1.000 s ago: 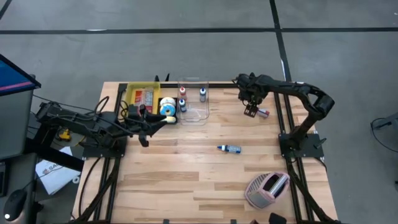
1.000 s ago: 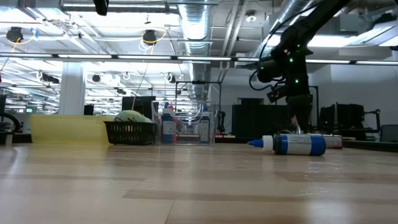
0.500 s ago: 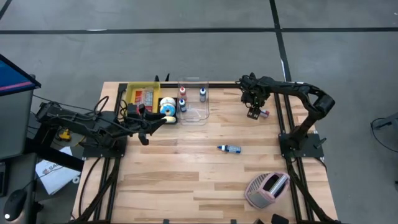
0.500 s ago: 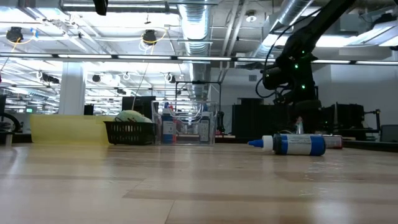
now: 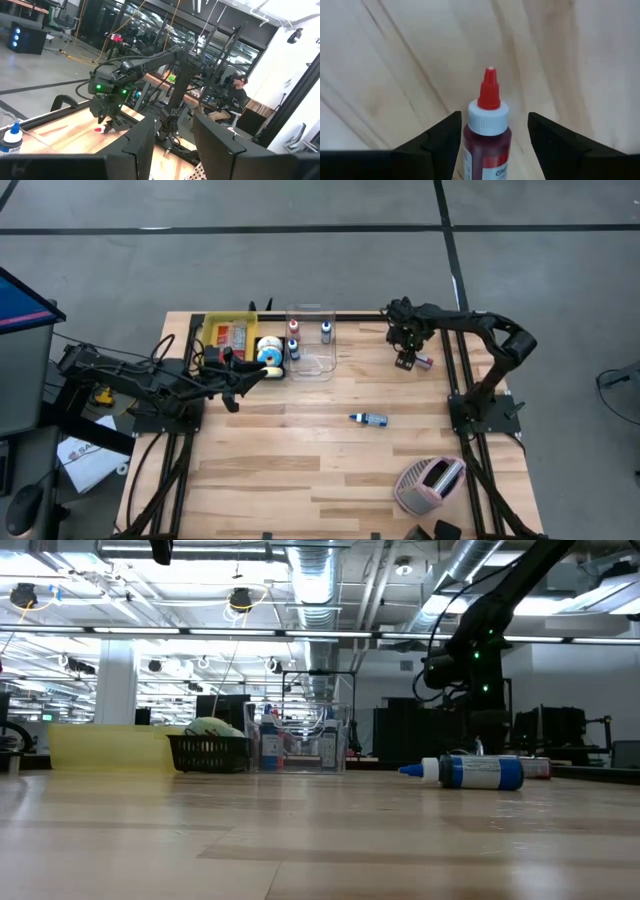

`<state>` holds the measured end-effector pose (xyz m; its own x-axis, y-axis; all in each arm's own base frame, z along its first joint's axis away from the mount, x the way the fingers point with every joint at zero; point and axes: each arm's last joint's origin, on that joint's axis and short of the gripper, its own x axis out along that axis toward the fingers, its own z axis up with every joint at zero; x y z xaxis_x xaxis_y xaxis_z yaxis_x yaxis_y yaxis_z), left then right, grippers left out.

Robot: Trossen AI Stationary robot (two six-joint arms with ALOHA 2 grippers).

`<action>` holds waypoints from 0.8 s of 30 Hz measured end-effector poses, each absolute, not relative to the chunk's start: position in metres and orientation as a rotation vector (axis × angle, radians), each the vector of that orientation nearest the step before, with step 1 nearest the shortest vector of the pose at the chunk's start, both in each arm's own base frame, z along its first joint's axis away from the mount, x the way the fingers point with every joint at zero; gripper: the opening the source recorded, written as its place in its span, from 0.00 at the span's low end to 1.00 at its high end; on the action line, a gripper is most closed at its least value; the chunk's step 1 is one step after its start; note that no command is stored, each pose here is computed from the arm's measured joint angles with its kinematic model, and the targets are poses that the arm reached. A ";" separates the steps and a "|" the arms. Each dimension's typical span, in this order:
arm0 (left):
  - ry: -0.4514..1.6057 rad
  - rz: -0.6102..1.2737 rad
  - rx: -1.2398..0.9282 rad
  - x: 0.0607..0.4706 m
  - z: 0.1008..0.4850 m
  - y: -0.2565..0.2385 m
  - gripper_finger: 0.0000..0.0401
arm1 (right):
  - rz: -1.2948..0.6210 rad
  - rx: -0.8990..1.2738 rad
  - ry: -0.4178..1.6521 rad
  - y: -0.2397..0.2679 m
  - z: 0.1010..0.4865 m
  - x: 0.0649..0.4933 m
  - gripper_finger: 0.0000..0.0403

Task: Pick & Place Food Item
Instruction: Put the red food coloring bottle into the transparent bin

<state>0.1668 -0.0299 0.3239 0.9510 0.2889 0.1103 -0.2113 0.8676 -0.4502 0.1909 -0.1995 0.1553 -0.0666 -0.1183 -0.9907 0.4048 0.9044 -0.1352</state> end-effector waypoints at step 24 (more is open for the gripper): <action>-0.194 0.270 -0.457 0.166 0.326 -0.030 0.33 | -0.374 0.326 1.583 -0.211 0.135 0.198 0.44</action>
<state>0.1665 -0.0295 0.3257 0.9461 0.2991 0.1241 -0.2126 0.8627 -0.4589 0.1976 -0.2112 0.1346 -0.0459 -0.0206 -0.9987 0.4291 0.9024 -0.0383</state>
